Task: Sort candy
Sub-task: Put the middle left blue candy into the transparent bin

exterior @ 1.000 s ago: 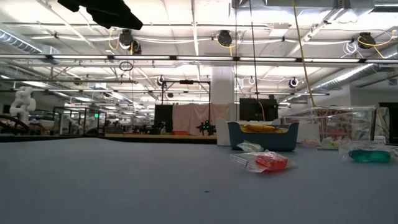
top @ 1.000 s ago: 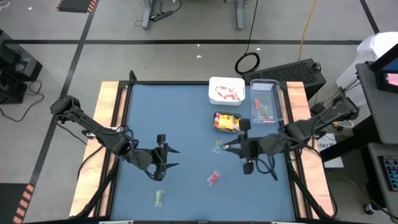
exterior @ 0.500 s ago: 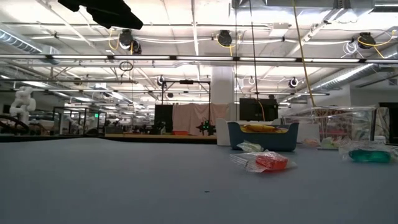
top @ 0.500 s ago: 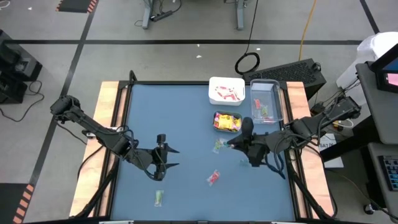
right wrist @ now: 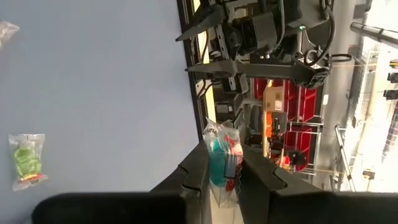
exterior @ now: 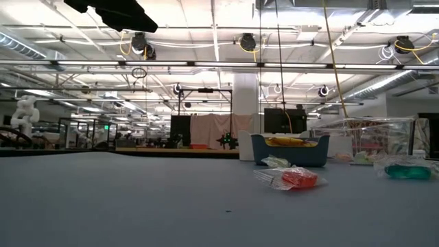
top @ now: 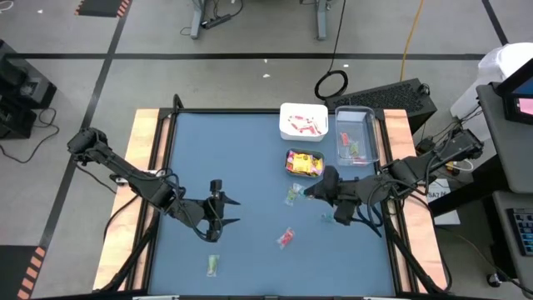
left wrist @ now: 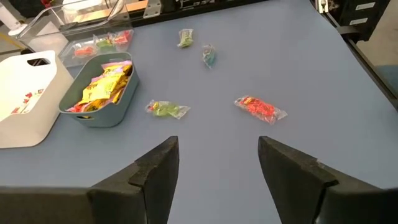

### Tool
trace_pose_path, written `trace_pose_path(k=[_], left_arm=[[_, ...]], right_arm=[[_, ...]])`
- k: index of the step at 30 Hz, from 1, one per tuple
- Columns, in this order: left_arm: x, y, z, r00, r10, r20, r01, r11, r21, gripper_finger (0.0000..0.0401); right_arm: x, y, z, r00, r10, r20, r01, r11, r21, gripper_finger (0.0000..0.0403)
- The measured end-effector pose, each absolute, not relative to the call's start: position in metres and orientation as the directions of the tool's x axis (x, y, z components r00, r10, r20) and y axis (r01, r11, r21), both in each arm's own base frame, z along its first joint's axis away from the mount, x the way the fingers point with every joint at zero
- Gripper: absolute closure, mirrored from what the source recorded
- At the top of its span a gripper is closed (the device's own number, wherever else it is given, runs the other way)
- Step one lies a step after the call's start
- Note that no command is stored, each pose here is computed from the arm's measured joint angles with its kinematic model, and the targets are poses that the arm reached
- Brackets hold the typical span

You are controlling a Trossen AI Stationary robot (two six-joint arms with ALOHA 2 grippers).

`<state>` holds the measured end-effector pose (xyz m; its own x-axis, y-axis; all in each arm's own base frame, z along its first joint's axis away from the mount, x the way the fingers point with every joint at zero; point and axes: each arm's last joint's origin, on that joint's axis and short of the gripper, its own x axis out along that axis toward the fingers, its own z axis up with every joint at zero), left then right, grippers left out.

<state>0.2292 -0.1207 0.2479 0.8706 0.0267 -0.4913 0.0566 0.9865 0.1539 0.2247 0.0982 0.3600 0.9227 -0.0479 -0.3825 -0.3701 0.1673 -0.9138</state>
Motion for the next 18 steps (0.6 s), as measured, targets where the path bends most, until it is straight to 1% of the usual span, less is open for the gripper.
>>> trace_pose_path(k=[5, 7, 13, 18], left_arm=[[0.2292, -0.1207, 0.2479, 0.871, 0.027, -0.491, 0.056, 0.986, 0.154, 0.0176], [0.2292, -0.1207, 0.2479, 0.871, 0.027, -0.491, 0.056, 0.986, 0.154, 0.0176], [0.2292, -0.1207, 0.2479, 0.871, 0.027, -0.491, 0.056, 0.987, 0.154, 0.0176], [0.2292, -0.1207, 0.2479, 0.871, 0.027, -0.491, 0.056, 0.987, 0.153, 0.0176]], right_arm=[[0.2247, 0.0982, 0.36, 0.923, -0.048, -0.383, -0.371, 0.163, -0.914, 0.0349], [0.2247, 0.0982, 0.36, 0.923, -0.047, -0.383, -0.369, 0.181, -0.912, 0.0349], [0.2247, 0.0983, 0.3601, 0.923, -0.043, -0.383, -0.341, 0.368, -0.865, 0.0349], [0.225, 0.0988, 0.3607, 0.925, -0.036, -0.377, -0.299, 0.541, -0.786, 0.0349]])
